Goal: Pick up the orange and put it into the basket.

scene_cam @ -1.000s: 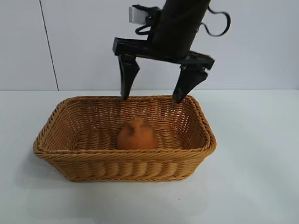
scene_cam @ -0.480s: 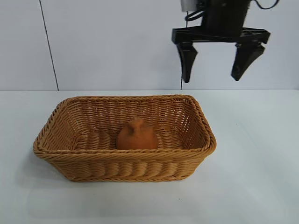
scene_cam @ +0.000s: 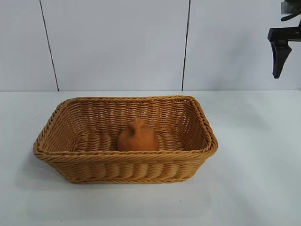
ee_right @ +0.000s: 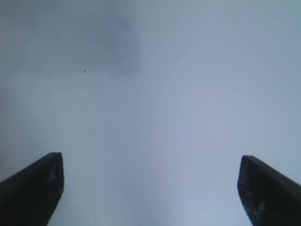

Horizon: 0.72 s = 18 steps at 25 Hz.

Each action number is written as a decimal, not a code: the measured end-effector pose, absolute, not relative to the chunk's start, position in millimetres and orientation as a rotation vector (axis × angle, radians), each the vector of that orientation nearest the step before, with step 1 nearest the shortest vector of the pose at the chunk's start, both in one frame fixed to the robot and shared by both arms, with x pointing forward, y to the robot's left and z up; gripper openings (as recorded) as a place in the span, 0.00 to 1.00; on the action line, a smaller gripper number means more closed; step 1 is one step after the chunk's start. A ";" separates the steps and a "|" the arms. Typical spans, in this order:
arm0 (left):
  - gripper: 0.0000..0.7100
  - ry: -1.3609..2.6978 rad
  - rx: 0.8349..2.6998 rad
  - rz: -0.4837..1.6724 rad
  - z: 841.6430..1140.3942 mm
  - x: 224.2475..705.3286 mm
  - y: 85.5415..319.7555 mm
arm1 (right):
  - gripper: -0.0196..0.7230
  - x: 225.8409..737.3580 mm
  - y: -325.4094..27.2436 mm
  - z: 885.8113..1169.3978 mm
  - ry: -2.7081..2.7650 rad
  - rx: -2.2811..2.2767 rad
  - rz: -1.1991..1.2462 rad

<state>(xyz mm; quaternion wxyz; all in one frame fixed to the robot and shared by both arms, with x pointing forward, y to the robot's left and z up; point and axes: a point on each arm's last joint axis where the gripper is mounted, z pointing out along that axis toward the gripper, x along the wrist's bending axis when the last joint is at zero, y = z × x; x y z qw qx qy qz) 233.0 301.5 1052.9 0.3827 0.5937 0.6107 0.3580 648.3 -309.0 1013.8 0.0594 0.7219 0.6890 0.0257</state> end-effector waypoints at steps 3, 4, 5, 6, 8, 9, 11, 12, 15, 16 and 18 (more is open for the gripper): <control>0.90 1.558 1.514 0.913 1052.9 233.0 301.5 | 0.96 630.5 -306.4 1003.7 2.146 2.211 0.034; 0.90 1.558 1.514 0.913 1052.9 233.0 301.5 | 0.96 621.8 -305.5 1001.2 2.161 2.226 0.019; 0.90 1.558 1.514 0.913 1052.9 233.0 301.5 | 0.96 612.2 -305.0 999.6 2.179 2.233 0.002; 0.90 1.558 1.514 0.913 1052.9 233.0 301.5 | 0.96 603.0 -304.6 1000.8 2.188 2.237 -0.007; 0.90 1.558 1.514 0.913 1052.9 233.0 301.5 | 0.96 581.0 -304.0 999.0 2.212 2.253 -0.043; 0.90 1.558 1.514 0.913 1052.9 233.0 301.5 | 0.96 568.8 -303.6 999.7 2.227 2.253 -0.054; 0.90 1.558 1.514 0.913 1052.9 233.0 301.5 | 0.96 545.4 -302.8 1001.2 2.238 2.268 -0.071; 0.90 1.558 1.514 0.913 1052.9 233.0 301.5 | 0.96 533.7 -302.6 1004.1 2.237 2.268 -0.071; 0.90 1.558 1.514 0.913 1052.9 233.0 301.5 | 0.96 494.9 -302.1 1004.5 2.248 2.279 -0.097; 0.90 1.558 1.514 0.913 1052.9 233.0 301.5 | 0.96 482.8 -301.4 1008.1 2.243 2.279 -0.078; 0.90 1.558 1.514 0.913 1052.9 233.0 301.5 | 0.96 454.9 -300.9 1010.2 2.239 2.275 -0.066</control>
